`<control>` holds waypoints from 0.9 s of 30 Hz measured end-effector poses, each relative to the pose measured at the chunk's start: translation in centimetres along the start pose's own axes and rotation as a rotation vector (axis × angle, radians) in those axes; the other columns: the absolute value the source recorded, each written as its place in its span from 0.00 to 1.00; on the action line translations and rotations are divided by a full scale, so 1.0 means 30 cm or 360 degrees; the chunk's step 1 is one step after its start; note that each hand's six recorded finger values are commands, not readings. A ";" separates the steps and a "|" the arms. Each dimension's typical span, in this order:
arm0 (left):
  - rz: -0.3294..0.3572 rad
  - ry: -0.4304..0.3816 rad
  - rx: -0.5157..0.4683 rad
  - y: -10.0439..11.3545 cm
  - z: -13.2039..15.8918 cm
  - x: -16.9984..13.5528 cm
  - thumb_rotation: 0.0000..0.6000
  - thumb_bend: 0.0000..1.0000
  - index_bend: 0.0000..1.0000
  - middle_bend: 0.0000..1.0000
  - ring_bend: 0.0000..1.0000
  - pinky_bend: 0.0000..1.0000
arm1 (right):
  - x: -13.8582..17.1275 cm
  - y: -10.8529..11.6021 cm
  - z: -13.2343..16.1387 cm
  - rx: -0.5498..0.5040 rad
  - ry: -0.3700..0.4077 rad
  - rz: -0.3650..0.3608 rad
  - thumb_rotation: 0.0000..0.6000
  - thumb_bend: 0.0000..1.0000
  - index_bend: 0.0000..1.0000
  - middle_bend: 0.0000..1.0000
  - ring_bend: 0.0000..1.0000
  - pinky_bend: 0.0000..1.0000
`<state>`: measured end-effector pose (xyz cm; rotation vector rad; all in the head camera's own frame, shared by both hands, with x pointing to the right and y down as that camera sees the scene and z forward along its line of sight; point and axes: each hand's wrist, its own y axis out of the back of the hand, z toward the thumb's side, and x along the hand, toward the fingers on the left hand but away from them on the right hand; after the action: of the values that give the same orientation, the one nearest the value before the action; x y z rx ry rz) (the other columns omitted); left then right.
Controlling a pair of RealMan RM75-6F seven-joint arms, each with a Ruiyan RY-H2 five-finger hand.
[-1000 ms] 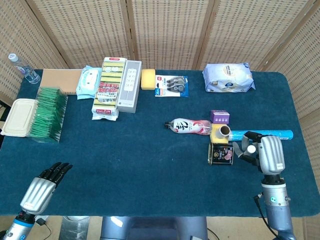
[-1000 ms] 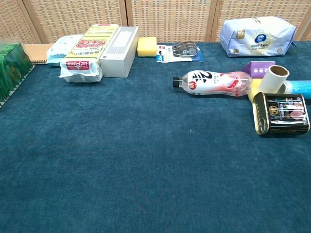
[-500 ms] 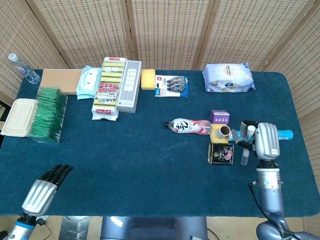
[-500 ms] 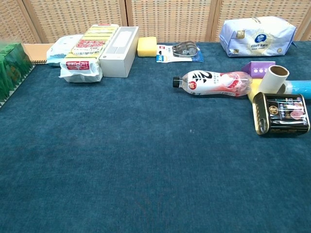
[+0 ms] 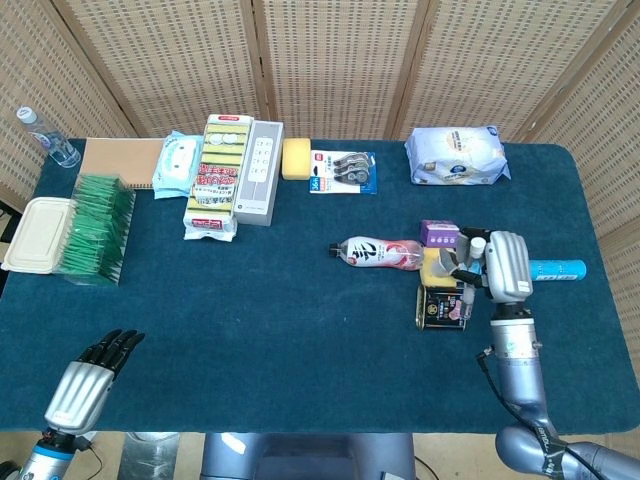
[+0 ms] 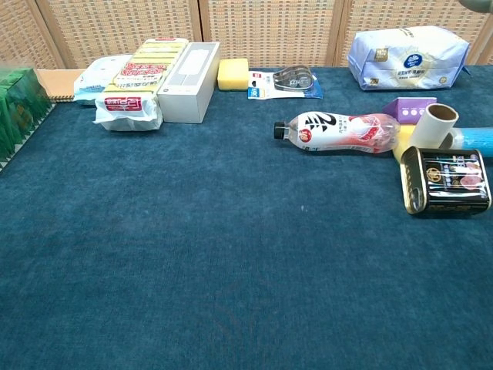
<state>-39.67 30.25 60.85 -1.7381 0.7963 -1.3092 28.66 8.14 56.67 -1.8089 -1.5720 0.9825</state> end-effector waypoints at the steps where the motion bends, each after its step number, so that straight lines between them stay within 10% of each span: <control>1: 0.0000 0.0006 0.0001 -0.001 -0.001 -0.001 1.00 0.21 0.10 0.18 0.15 0.33 | -0.004 -0.005 0.004 -0.0021 0.0003 -0.0012 1.00 0.39 0.80 1.00 1.00 1.00; 27: -0.0008 0.0092 0.0008 -0.017 -0.012 -0.013 1.00 0.21 0.10 0.18 0.15 0.33 | -0.110 -0.121 0.036 -0.0100 0.0094 -0.0099 1.00 0.40 0.80 1.00 1.00 1.00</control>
<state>-40.12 30.75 61.19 -1.7063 0.8208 -1.3689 25.51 5.45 59.49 -1.8031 -1.6294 0.8528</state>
